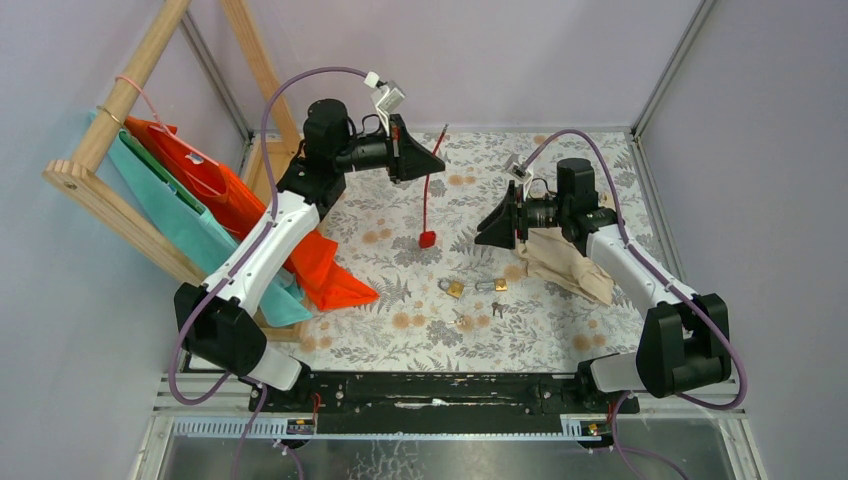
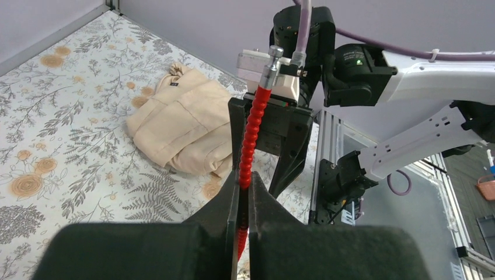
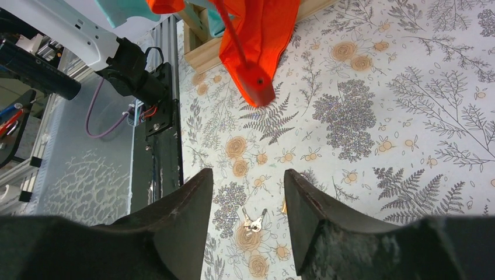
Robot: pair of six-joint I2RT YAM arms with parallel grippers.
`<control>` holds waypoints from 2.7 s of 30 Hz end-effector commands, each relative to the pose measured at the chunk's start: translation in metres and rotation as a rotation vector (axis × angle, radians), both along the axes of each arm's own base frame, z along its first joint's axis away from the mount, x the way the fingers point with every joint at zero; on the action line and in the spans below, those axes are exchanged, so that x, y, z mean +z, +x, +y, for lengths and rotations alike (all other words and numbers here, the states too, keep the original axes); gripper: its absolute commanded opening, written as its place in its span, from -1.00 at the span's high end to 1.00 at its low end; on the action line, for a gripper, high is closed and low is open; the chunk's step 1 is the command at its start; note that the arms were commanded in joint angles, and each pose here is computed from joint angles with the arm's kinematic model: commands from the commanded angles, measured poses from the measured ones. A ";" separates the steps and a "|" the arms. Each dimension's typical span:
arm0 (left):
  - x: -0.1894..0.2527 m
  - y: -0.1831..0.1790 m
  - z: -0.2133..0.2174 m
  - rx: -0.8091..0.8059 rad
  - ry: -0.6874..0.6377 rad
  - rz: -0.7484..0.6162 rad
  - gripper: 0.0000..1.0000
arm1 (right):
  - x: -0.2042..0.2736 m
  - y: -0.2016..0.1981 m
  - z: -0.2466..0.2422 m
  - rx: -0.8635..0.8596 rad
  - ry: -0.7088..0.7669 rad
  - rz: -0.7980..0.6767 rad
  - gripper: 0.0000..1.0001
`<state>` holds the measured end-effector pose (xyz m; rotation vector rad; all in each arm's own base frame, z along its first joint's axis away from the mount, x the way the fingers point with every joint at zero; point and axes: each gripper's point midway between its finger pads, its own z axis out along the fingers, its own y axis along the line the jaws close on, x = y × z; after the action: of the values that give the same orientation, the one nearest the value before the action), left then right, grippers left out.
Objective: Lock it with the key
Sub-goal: Lock the lock.
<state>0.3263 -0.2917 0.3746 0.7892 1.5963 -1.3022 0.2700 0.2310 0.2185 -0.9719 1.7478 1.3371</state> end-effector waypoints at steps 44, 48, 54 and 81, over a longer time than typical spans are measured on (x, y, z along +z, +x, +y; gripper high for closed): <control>0.065 0.001 -0.027 -0.029 -0.307 0.270 1.00 | 0.036 -0.022 0.023 0.101 0.184 -0.024 -0.33; 0.064 0.001 -0.027 -0.031 -0.308 0.273 1.00 | 0.036 -0.025 0.023 0.107 0.186 -0.019 -0.22; 0.062 0.001 -0.027 -0.028 -0.312 0.278 1.00 | 0.035 -0.027 0.022 0.113 0.185 -0.014 0.02; 0.003 0.023 0.003 0.138 -0.116 0.146 0.74 | 0.030 -0.018 0.009 0.098 0.032 -0.134 1.00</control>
<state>0.3546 -0.2957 0.3870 0.3999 1.6540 -1.5004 0.2471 0.2457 0.2274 -0.9849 1.6847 1.4768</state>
